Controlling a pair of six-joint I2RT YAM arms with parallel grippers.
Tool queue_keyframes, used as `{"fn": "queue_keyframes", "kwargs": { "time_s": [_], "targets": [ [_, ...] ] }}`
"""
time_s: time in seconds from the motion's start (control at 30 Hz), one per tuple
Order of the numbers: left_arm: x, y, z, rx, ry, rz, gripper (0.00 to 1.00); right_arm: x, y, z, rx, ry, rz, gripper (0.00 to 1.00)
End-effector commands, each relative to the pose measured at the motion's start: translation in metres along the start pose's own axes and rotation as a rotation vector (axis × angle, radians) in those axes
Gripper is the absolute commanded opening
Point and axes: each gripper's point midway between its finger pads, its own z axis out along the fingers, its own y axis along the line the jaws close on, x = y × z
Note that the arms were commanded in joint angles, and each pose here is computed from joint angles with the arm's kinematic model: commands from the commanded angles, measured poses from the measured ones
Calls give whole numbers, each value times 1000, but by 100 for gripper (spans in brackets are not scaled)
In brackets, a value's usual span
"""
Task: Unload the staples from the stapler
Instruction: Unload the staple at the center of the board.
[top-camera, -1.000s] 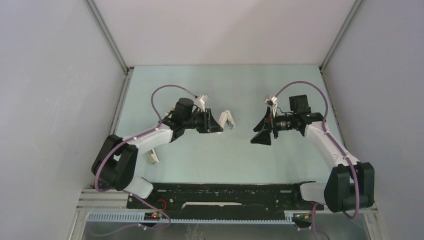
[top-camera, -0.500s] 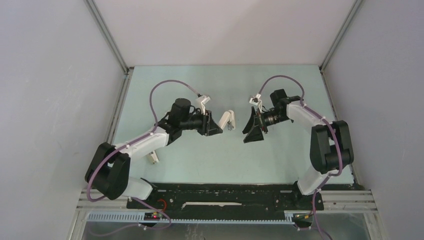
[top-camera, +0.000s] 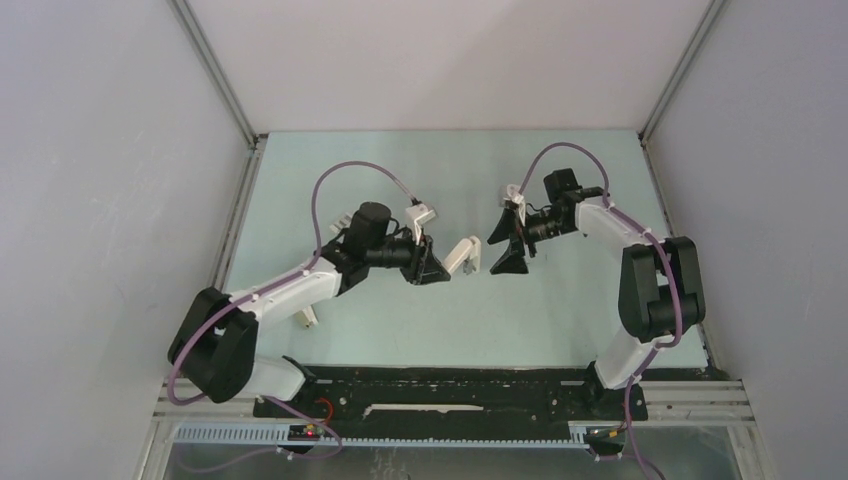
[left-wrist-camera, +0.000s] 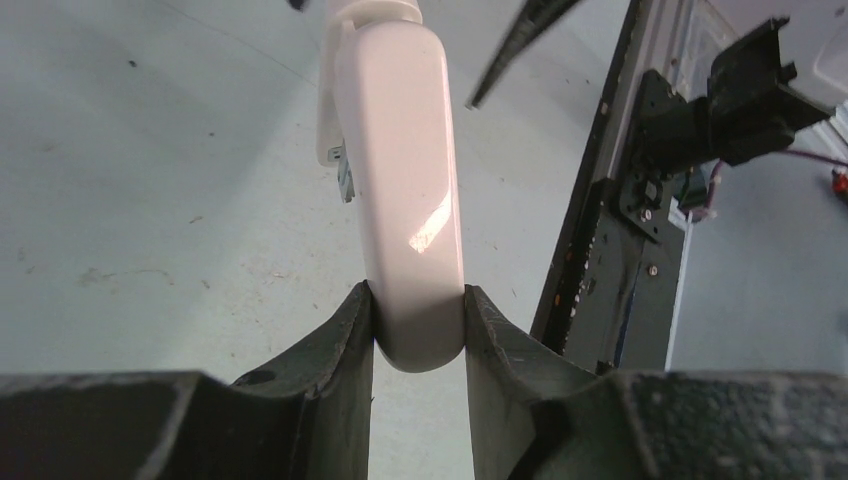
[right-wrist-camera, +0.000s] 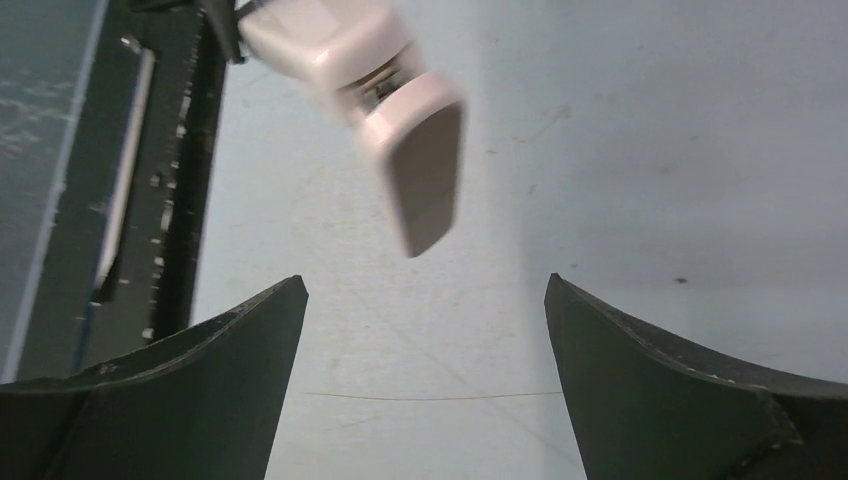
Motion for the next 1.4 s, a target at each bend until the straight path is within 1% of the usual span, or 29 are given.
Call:
{"fn": "queue_keyframes", "kwargs": {
  "time_s": [0.0,0.13,0.2,0.43,0.73,0.97,1.13,1.23,1.37],
  "targets": [
    [-19,-27,-4,60,-33,196,0,-26,-10,0,-10,6,-308,100],
    [-20,-30,-5,56,-31,230,0,-32,8,10,-107,-12,-320,99],
    [-20,-30,-5,56,-32,240,0,-30,17,16,-141,-2,-329,98],
    [-20,-32,-5,58,-34,257,0,-20,33,24,-216,30,-338,89],
    [-27,-42,-10,85,-75,294,0,-20,32,28,-214,50,-336,72],
    [-25,-50,-10,111,-83,311,0,-35,37,28,-212,6,-349,66],
    [-23,-50,-9,117,-80,309,0,-39,42,26,-215,-2,-354,61],
    [-23,-49,-9,113,-79,307,0,-39,46,23,-218,-5,-355,55],
    [-22,-46,-8,102,-78,305,0,-40,48,18,-213,-4,-354,43]
  ]
}}
